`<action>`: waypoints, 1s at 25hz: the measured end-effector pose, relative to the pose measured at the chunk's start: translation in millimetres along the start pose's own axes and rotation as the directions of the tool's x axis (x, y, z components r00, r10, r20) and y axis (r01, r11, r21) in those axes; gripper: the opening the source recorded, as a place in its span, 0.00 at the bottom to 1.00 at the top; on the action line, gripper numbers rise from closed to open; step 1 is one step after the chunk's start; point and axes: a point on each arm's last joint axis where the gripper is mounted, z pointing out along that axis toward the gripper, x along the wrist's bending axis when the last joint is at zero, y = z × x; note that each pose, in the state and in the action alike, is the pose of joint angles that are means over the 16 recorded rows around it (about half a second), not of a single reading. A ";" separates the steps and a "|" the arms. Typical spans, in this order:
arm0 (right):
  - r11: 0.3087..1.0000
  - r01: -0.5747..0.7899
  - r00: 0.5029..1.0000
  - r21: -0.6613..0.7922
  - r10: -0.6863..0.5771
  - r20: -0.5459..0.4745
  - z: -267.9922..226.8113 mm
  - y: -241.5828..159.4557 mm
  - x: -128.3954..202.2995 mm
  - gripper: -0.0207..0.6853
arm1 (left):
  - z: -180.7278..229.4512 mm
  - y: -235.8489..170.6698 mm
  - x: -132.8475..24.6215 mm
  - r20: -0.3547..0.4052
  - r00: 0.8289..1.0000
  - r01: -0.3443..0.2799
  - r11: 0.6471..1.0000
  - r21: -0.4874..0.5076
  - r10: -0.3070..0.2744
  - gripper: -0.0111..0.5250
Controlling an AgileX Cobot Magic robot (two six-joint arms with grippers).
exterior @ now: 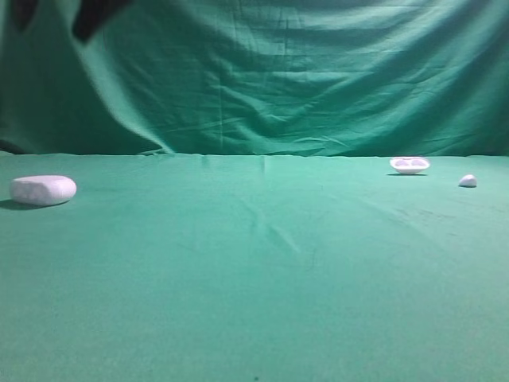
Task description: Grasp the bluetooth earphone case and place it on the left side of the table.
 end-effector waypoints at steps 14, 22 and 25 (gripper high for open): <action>0.987 -0.159 0.974 0.002 0.157 0.164 -127.7 -64.4 -25.3 0.03 | 0.0 0.0 0.0 0.000 1.000 0.000 1.000 0.000 0.000 0.02; 0.979 -0.205 0.959 0.009 0.199 0.202 -150.9 -139.6 -19.7 0.03 | 0.0 0.0 0.0 0.000 1.000 0.000 1.000 0.000 0.000 0.02; 0.976 -0.218 0.959 -0.031 0.220 0.180 -156.7 -169.3 -14.1 0.03 | 0.0 0.0 0.0 0.000 1.000 0.000 1.000 0.000 0.000 0.02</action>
